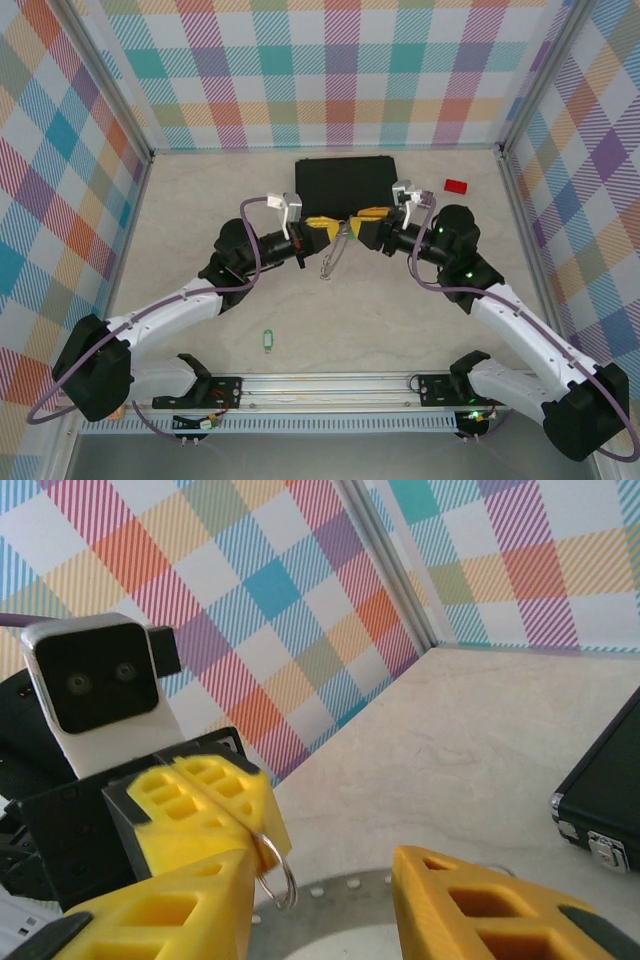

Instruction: Put the keys on the keyring

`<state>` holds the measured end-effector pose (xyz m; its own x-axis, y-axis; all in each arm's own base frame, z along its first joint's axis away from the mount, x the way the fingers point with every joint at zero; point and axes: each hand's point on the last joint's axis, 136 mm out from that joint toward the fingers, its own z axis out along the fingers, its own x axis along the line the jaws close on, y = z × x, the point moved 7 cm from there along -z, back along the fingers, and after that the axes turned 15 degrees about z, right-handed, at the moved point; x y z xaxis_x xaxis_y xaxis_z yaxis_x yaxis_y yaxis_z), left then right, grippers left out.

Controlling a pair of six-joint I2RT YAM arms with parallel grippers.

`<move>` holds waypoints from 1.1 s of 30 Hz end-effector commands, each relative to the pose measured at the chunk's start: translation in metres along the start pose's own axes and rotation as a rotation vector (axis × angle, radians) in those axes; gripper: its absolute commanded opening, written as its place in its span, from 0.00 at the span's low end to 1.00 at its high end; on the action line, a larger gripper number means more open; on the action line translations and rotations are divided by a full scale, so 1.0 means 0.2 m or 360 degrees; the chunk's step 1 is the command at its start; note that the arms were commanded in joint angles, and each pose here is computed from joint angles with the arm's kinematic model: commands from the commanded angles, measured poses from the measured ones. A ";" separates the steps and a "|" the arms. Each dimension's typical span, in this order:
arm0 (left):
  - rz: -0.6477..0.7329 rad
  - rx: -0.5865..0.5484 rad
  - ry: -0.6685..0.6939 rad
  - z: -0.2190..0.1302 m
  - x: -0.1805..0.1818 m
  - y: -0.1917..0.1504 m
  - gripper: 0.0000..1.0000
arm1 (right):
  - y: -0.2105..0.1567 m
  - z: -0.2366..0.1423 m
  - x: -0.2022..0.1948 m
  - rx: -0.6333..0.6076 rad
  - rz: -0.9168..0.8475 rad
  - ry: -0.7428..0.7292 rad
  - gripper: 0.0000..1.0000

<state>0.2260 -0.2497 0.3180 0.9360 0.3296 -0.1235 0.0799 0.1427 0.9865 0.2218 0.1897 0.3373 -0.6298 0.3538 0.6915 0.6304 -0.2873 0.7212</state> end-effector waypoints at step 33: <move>0.0181 0.0261 -0.0165 -0.03 -0.08 0.05 0.00 | -0.09 0.08 0.01 0.0625 -0.0050 0.0285 0.26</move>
<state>0.2101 -0.2456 0.3103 0.9630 0.2672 -0.0340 0.0633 -0.1020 0.9928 0.2181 0.2099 0.3085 -0.6455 0.2408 0.7248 0.7586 0.0922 0.6450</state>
